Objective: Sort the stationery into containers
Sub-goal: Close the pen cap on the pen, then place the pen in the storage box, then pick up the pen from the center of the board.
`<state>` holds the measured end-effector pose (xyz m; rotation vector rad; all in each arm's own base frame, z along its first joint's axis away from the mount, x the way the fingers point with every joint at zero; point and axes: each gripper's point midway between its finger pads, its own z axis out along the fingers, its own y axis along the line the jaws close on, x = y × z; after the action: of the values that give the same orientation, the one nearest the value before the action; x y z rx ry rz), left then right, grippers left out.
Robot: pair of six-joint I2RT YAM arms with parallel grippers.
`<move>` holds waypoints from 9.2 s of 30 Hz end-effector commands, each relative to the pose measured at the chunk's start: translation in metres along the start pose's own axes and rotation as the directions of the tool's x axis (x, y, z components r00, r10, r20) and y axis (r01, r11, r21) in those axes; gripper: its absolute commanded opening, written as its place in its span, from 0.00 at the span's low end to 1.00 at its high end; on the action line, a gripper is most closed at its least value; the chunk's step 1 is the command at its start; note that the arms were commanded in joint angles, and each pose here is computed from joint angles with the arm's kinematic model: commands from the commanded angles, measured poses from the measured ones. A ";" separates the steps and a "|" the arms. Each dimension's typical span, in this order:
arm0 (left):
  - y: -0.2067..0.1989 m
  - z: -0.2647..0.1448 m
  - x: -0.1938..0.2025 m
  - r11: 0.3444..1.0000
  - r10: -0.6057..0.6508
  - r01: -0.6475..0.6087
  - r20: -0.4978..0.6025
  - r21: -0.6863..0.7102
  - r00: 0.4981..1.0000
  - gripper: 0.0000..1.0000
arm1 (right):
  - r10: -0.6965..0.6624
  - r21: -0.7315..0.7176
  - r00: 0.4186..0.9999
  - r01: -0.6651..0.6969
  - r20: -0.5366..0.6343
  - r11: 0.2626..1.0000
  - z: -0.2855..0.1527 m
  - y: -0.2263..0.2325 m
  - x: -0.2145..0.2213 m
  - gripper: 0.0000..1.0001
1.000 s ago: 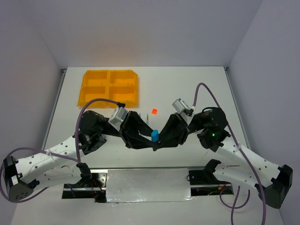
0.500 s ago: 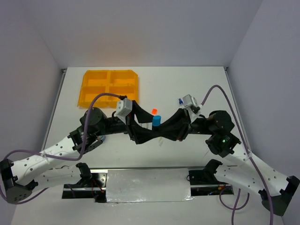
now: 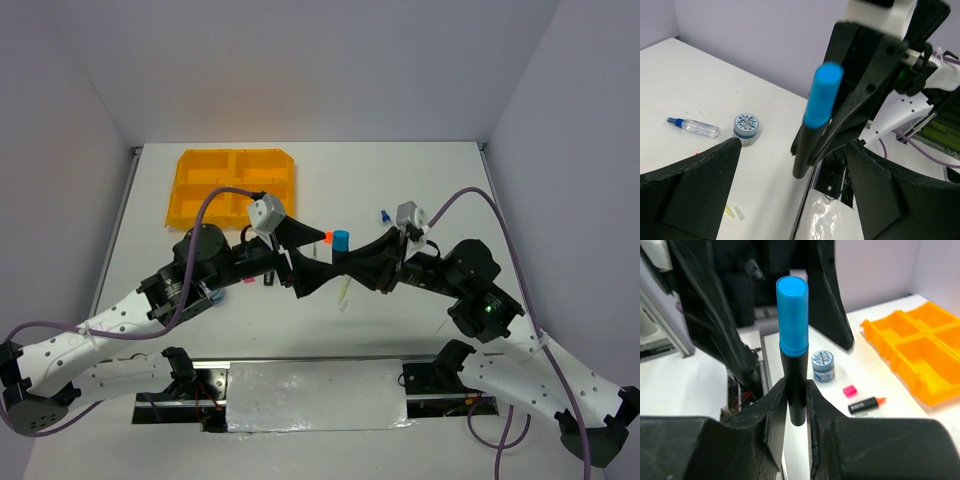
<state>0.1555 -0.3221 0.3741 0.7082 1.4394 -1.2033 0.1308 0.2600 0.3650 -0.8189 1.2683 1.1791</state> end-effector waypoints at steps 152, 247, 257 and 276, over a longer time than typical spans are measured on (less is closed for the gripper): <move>-0.040 -0.016 -0.002 0.980 0.007 0.004 -0.056 0.197 0.998 0.00 | -0.036 -0.306 0.975 0.104 0.220 0.946 0.019 0.060 -0.109 0.00; 0.457 -0.075 0.008 0.379 -0.222 0.529 0.481 -0.759 0.848 0.15 | 0.082 0.408 0.994 -0.048 -0.065 0.912 0.000 -0.111 0.000 0.86; 0.445 -0.089 0.023 0.369 -0.210 0.532 0.489 -0.762 0.846 0.71 | 0.014 0.384 0.997 0.016 -0.075 0.923 0.037 -0.133 -0.039 0.88; 0.280 -0.123 0.030 0.334 -0.309 0.241 0.136 -0.911 0.941 0.95 | 0.489 0.973 0.871 -0.071 -0.047 0.220 -0.016 -0.281 0.105 1.00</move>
<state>0.3854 -0.1392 0.3196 -0.3678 1.8249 -0.5374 0.3774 0.2275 0.2099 -0.0231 2.1863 0.4004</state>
